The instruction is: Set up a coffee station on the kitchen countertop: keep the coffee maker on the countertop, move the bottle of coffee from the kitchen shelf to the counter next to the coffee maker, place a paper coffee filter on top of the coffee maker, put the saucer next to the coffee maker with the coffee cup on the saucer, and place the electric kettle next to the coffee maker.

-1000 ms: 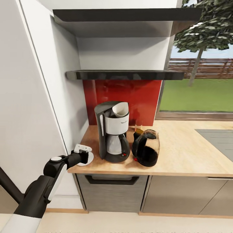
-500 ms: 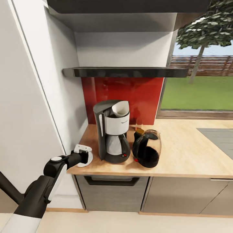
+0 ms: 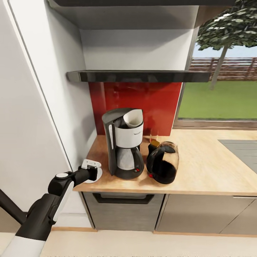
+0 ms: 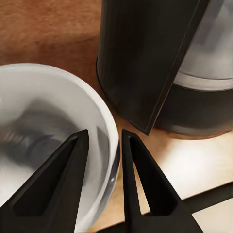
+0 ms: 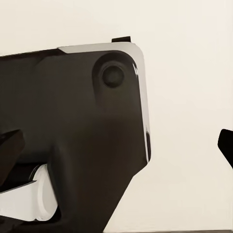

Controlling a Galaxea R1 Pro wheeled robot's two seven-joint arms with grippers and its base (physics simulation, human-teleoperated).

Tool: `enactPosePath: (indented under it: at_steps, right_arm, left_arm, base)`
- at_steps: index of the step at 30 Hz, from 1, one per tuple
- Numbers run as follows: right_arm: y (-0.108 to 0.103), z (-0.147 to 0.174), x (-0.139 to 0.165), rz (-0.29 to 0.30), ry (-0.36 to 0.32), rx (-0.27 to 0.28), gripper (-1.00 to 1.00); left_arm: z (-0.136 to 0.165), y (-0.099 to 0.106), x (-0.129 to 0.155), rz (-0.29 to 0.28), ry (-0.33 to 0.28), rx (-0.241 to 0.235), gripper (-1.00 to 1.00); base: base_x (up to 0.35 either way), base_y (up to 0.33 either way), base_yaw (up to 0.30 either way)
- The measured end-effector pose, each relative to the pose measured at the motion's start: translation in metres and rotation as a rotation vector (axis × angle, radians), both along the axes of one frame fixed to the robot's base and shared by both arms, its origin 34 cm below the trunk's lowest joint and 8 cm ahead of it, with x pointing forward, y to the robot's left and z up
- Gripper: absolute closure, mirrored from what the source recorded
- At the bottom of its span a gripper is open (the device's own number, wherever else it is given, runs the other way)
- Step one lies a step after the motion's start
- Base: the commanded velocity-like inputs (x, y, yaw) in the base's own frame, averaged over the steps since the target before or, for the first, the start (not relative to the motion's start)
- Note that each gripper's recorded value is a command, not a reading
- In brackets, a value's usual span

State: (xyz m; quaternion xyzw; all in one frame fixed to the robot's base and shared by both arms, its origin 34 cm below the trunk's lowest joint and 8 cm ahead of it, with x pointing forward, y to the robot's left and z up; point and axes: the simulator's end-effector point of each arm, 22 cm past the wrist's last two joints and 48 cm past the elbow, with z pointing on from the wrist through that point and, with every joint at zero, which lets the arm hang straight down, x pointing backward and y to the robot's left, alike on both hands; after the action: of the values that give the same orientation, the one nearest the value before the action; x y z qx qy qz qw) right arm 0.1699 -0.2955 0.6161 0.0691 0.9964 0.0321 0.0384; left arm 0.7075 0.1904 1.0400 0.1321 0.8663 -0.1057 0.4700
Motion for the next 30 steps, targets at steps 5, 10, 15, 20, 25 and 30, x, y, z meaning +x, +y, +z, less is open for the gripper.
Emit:
enactPosePath:
  at_steps: [5, 10, 15, 20, 25, 30]
  right_arm:
    - [0.0001, -0.0005, -0.0028, 0.000, 0.007, 0.000, -1.00]
    - [0.0000, -0.0007, -0.0051, 0.000, 0.013, 0.000, -1.00]
    - [0.0001, -0.0008, -0.0054, 0.001, 0.014, 0.000, -1.00]
    - [0.0001, -0.0008, -0.0052, 0.002, 0.013, 0.000, -1.00]
    - [-0.0009, -0.0007, -0.0051, 0.002, 0.012, -0.002, -1.00]
    - [-0.0012, -0.0007, -0.0051, 0.002, 0.012, -0.002, -1.00]
  left_arm:
    - [-0.0044, 0.0000, 0.0004, 0.000, 0.007, 0.000, 1.00]
    - [-0.0074, 0.0010, 0.0004, 0.002, 0.012, 0.000, 1.00]
    - [-0.0080, 0.0010, 0.0005, 0.001, 0.013, 0.001, 1.00]
    - [-0.0080, 0.0009, 0.0005, 0.001, 0.013, 0.001, 1.00]
    - [-0.0080, 0.0012, 0.0005, 0.002, 0.013, 0.001, 1.00]
    - [-0.0081, 0.0019, 0.0007, 0.004, 0.013, 0.002, 1.00]
  base:
    - [0.000, 0.000, 0.000]
    - [0.067, 0.000, 0.000]
    - [0.060, 0.000, 0.000]
    - [0.006, 0.000, 0.000]
    - [0.000, 0.000, 0.000]
    - [0.000, 0.000, 0.000]
